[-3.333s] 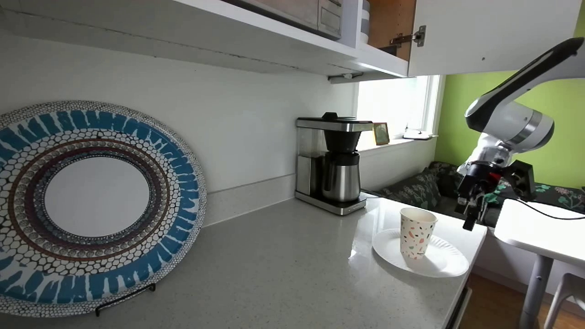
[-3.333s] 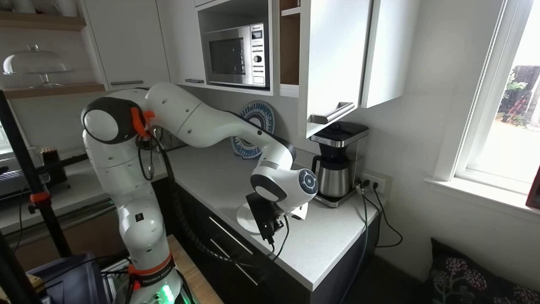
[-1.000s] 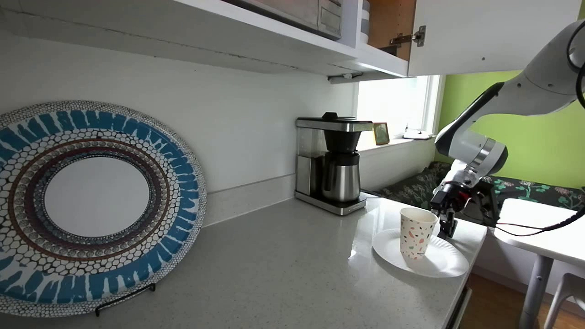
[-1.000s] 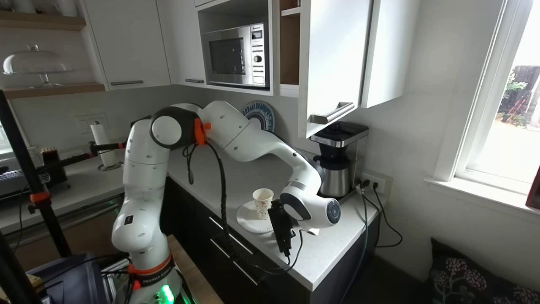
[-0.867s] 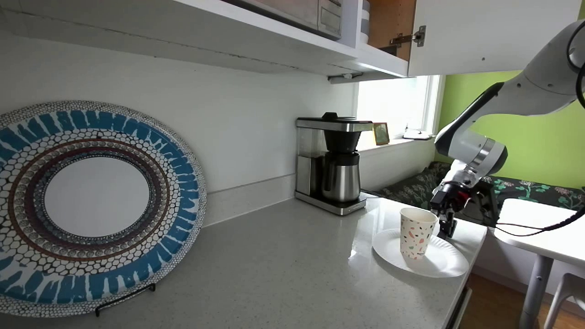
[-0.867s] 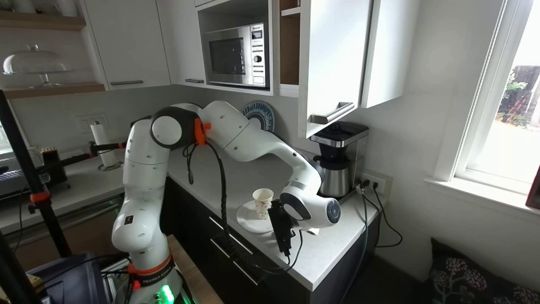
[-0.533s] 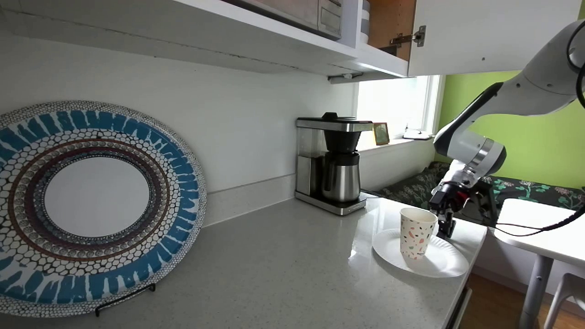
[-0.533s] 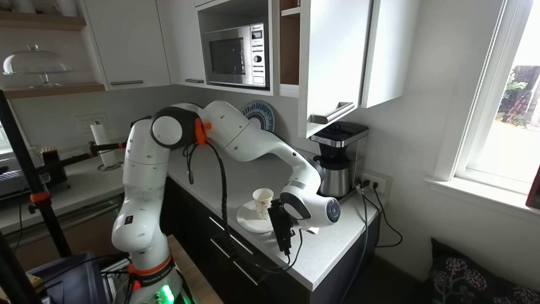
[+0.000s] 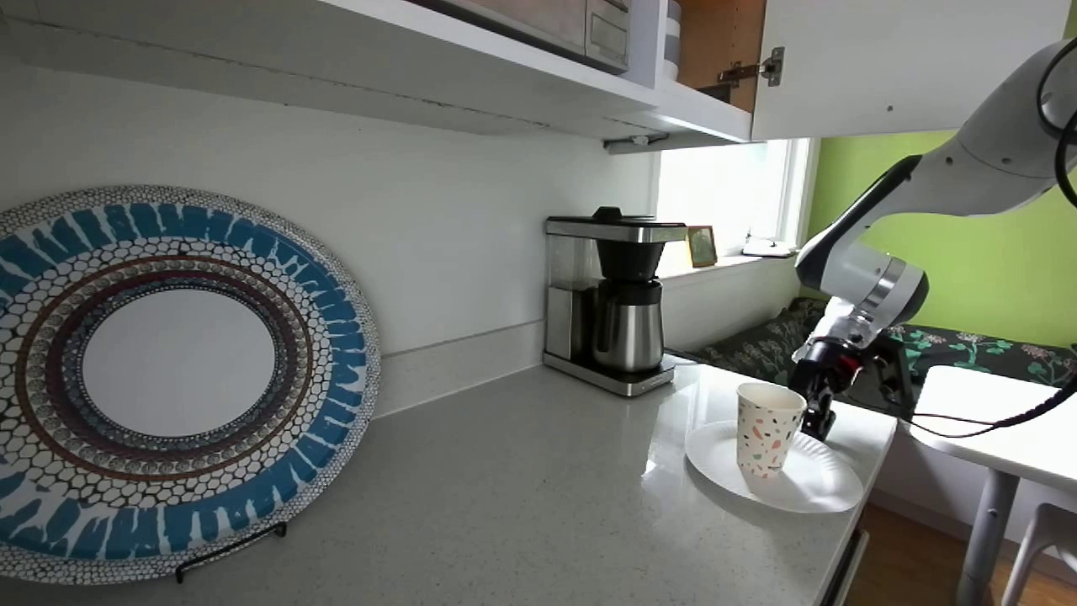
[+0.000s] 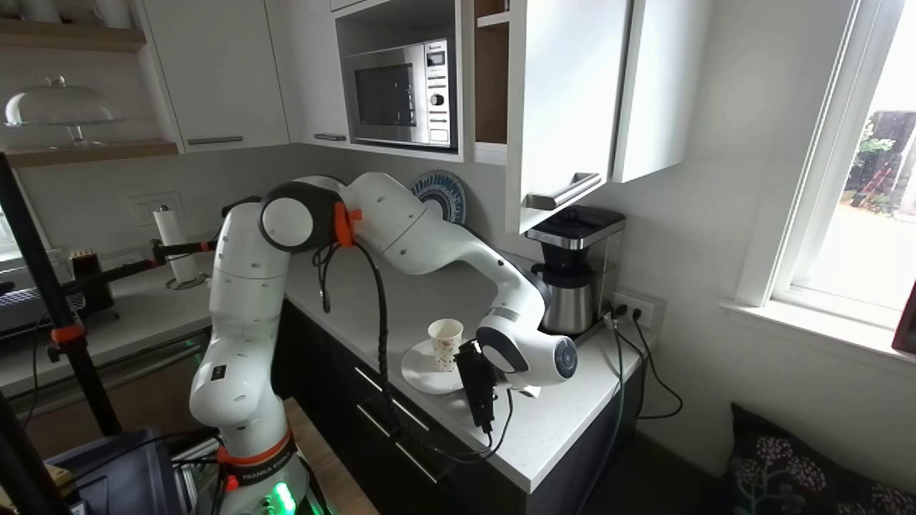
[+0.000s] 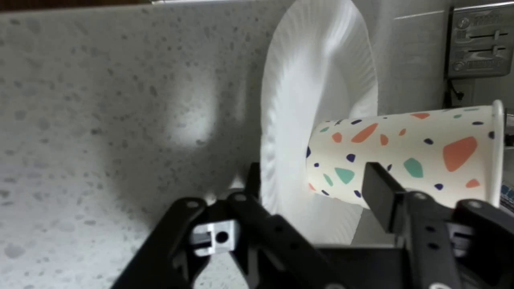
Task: Pick up the paper towel with a cup on top and put it in the bottom right shelf of the top wall cabinet
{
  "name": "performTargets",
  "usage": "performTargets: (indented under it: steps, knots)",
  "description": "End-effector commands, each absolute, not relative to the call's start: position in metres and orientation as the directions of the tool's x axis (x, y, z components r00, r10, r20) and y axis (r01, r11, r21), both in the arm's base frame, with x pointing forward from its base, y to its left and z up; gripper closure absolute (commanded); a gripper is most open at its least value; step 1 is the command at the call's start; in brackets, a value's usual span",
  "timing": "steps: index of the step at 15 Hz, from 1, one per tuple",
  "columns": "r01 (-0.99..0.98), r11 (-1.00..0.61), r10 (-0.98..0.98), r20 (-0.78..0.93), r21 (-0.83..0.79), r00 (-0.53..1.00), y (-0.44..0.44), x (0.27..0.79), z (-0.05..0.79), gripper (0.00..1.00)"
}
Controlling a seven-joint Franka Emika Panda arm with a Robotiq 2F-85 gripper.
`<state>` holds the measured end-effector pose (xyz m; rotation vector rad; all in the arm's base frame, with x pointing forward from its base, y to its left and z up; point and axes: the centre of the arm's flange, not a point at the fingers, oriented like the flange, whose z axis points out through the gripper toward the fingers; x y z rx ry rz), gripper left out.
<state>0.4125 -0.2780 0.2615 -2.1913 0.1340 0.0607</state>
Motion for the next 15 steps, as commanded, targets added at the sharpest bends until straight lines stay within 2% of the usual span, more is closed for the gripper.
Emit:
performTargets:
  steps: [1, 2, 6, 8, 9, 10, 11, 13, 15]
  knots:
    - [-0.134, -0.554, -0.077, -0.11, -0.822, 0.991, -0.2798, 0.4159, 0.2493, 0.5]
    - [-0.135, -0.553, -0.076, -0.111, -0.822, 0.991, -0.28, 0.4162, 0.2484, 0.47]
    - [-0.137, -0.551, -0.075, -0.115, -0.823, 0.991, -0.2815, 0.4168, 0.2473, 0.51]
    - [-0.14, -0.549, -0.077, -0.117, -0.824, 0.99, -0.2826, 0.4169, 0.2465, 0.57]
    - [-0.141, -0.548, -0.078, -0.118, -0.824, 0.99, -0.2835, 0.4168, 0.2462, 0.71]
    - [-0.143, -0.548, -0.079, -0.119, -0.824, 0.99, -0.284, 0.4166, 0.2455, 0.75]
    - [-0.144, -0.547, -0.08, -0.121, -0.824, 0.99, -0.2845, 0.4163, 0.2454, 0.73]
    - [-0.149, -0.546, -0.081, -0.126, -0.824, 0.989, -0.285, 0.4155, 0.2432, 0.87]
    - [-0.154, -0.541, -0.076, -0.134, -0.827, 0.988, -0.2854, 0.4145, 0.2409, 0.93]
